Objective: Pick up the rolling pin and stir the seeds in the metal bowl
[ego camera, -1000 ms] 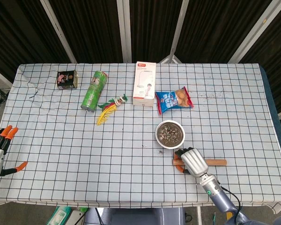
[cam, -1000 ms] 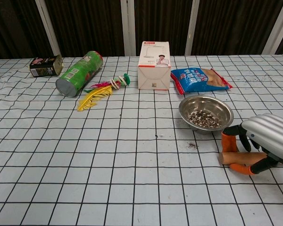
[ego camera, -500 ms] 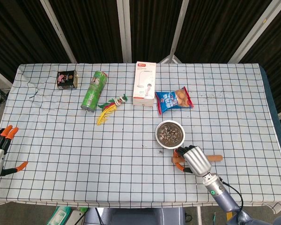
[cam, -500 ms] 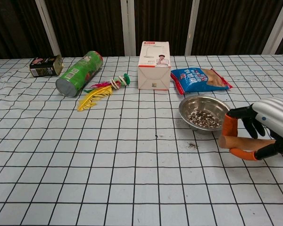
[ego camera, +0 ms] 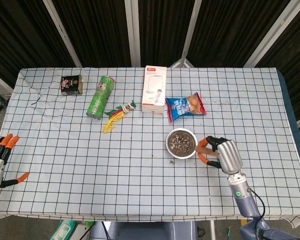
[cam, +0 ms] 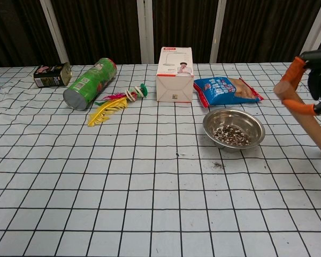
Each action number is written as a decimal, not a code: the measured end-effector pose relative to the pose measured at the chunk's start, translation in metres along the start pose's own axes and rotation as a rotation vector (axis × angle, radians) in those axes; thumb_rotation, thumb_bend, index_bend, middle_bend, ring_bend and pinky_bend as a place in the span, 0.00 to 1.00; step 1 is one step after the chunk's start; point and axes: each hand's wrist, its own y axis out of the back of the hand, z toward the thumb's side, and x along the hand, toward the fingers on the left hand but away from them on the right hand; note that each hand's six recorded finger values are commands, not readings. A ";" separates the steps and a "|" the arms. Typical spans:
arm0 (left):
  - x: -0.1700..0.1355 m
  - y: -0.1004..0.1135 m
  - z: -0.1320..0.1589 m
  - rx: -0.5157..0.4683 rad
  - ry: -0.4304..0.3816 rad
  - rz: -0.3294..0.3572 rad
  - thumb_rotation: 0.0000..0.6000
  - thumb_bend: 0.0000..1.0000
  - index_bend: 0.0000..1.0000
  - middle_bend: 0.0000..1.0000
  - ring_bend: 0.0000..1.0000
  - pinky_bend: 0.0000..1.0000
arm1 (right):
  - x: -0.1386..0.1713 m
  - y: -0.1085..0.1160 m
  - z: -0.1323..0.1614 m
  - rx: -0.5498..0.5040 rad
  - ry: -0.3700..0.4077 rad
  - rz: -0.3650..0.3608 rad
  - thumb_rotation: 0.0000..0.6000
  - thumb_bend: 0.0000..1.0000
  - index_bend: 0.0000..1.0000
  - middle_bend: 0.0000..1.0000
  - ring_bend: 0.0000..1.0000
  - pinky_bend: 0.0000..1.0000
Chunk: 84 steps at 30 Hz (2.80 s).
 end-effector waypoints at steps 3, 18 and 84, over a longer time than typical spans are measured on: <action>0.000 0.000 0.000 0.001 0.001 0.001 1.00 0.20 0.04 0.00 0.00 0.00 | -0.010 0.020 -0.012 -0.069 -0.080 -0.077 1.00 0.81 0.80 0.72 0.69 0.69; 0.001 0.000 0.002 0.004 0.004 0.006 1.00 0.20 0.04 0.00 0.00 0.00 | -0.041 0.084 -0.036 -0.428 -0.282 -0.420 1.00 0.81 0.80 0.72 0.69 0.69; 0.006 -0.002 0.000 0.008 0.008 -0.008 1.00 0.20 0.04 0.00 0.00 0.00 | -0.067 -0.071 0.054 -0.764 -0.220 -0.438 1.00 0.84 0.80 0.72 0.69 0.69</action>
